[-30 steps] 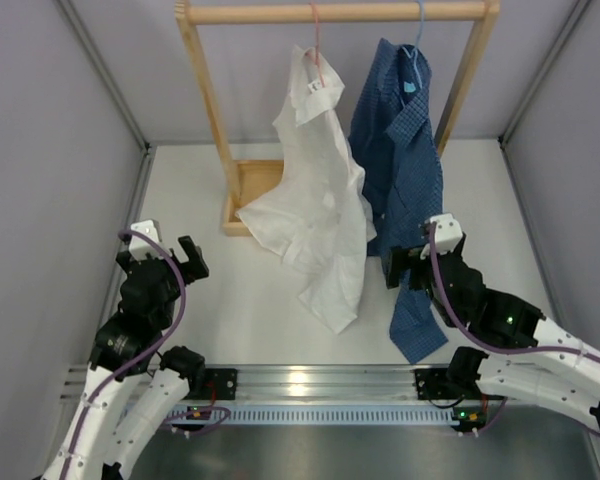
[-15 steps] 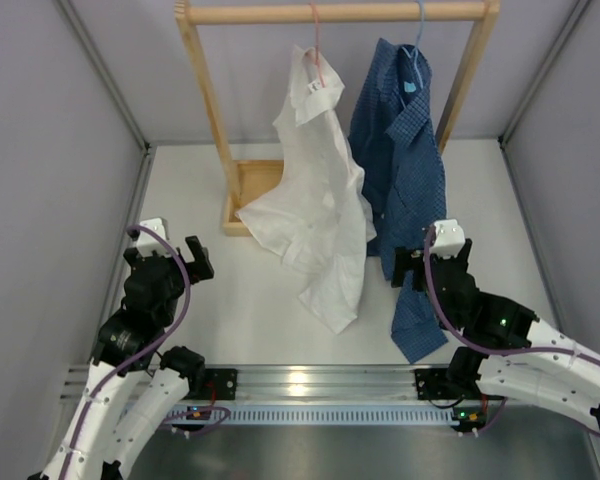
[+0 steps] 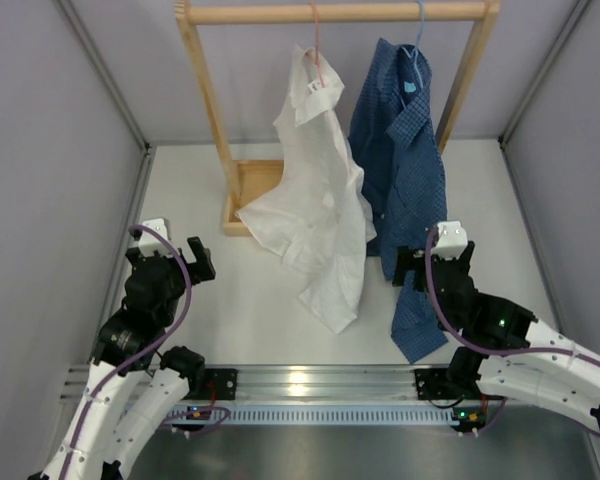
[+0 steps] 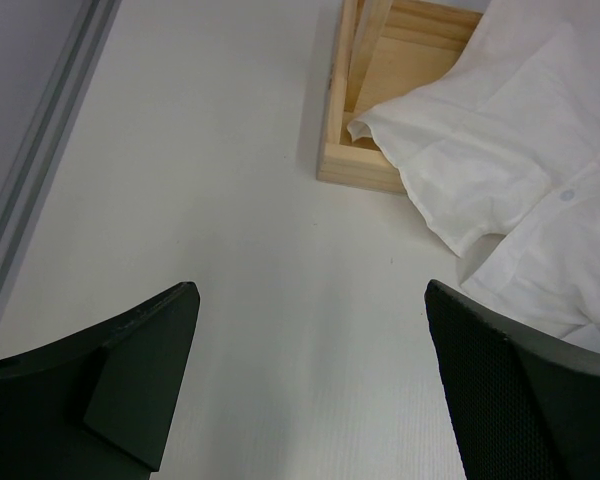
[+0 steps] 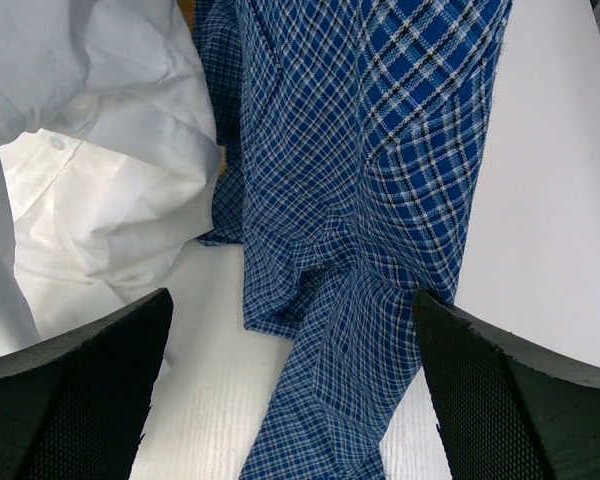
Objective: Place the shirt on the hanger
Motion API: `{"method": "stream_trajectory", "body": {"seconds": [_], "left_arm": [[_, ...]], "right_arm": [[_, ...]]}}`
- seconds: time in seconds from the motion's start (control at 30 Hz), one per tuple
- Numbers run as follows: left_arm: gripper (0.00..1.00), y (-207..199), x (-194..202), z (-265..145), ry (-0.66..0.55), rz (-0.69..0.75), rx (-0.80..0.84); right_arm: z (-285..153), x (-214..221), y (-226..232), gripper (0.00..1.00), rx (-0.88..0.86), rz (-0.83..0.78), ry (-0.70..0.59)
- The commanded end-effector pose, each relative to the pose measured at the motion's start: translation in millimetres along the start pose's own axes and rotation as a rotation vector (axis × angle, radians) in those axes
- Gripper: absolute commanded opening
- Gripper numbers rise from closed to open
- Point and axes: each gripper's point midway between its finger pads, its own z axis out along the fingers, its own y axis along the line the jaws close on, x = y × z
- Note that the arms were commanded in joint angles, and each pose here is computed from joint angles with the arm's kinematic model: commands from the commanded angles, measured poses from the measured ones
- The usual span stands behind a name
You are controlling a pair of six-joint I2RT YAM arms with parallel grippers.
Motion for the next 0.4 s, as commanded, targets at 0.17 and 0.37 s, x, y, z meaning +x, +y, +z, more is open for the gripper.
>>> {"method": "stream_trajectory", "body": {"seconds": [0.17, 0.37], "left_arm": [[0.98, -3.2, -6.6, 1.2, -0.033, -0.005, 0.017], [0.98, -2.9, -6.4, 1.5, -0.031, -0.004, 0.016]], "right_arm": [[0.1, -7.8, -1.7, 0.99, 0.021, 0.048, -0.031], [-0.3, -7.8, -4.8, 0.99, 0.034, 0.04, -0.031]]}}
